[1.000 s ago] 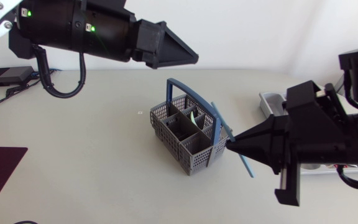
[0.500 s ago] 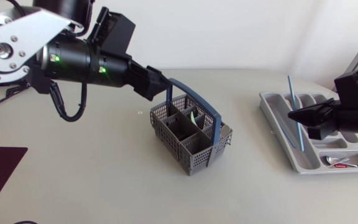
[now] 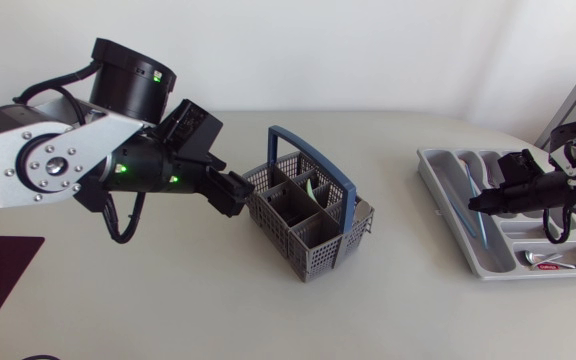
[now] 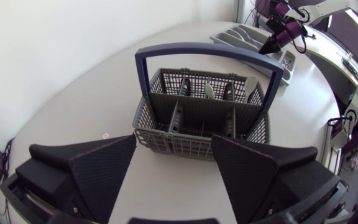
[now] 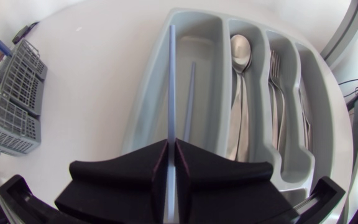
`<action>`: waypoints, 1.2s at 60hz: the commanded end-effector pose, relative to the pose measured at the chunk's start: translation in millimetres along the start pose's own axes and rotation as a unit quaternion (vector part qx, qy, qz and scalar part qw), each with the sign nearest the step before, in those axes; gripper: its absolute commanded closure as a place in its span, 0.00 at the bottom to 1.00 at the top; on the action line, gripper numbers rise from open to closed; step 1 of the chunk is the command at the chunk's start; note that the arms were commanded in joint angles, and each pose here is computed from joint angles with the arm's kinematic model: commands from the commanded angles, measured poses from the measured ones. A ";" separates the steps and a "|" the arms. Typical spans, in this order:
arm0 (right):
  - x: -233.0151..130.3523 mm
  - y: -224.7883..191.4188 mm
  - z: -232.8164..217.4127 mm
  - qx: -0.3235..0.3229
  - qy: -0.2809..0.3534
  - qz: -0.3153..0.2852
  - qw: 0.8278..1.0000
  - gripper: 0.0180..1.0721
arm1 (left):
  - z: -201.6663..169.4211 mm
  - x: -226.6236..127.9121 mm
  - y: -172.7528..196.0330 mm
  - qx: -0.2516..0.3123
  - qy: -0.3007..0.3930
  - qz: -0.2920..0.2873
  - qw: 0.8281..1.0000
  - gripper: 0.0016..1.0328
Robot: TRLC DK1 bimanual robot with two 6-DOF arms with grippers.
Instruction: Sort the cutlery from the basket into the organizer compartments.
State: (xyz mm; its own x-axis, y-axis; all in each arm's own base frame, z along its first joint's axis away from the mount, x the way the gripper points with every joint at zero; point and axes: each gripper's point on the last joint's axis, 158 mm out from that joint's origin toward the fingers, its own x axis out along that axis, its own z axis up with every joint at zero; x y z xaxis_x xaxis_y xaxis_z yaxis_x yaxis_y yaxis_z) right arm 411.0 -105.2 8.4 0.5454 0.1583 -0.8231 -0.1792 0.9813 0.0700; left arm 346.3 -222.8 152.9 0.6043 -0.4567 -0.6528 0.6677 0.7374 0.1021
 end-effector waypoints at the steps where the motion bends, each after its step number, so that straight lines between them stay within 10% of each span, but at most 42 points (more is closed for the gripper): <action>1: 12.8 -5.8 3.5 0.010 0.003 -0.008 1.000 0.94 | -12.7 9.9 4.8 0.007 0.015 0.005 1.000 0.19; 11: 27.8 -6.7 -1.6 0.013 0.018 -0.010 1.000 0.89 | -19.4 15.7 6.5 0.007 0.023 0.005 1.000 0.19; 30: -0.2 1.7 12.5 0.001 -0.014 -0.022 1.000 0.40 | -29.9 23.8 8.5 0.006 0.033 0.006 0.999 0.20; 38: -30.8 39.3 29.8 -0.034 -0.049 -0.005 0.998 0.39 | -35.9 27.0 14.0 0.001 0.037 0.011 0.999 0.22; 43: -45.2 79.6 34.9 -0.059 -0.056 0.027 0.996 0.42 | -43.3 31.6 19.0 -0.004 0.042 0.015 0.999 0.31; 59: -52.9 163.2 41.1 -0.094 -0.057 0.107 0.988 0.92 | -56.3 41.6 31.0 -0.018 0.053 0.023 0.998 0.70; 72: -31.9 214.8 23.5 -0.111 -0.018 0.172 0.979 0.95 | -68.2 72.1 35.9 -0.024 0.073 0.015 0.997 0.96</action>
State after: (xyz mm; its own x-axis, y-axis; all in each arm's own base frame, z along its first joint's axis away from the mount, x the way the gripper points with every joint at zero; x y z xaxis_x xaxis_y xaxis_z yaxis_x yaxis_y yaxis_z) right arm 387.4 91.2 86.2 0.5211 0.4579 -0.7202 -0.5335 0.8335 0.1439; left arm 378.8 -194.8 71.3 0.5691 -0.3638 -0.7374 0.6171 0.7817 0.0906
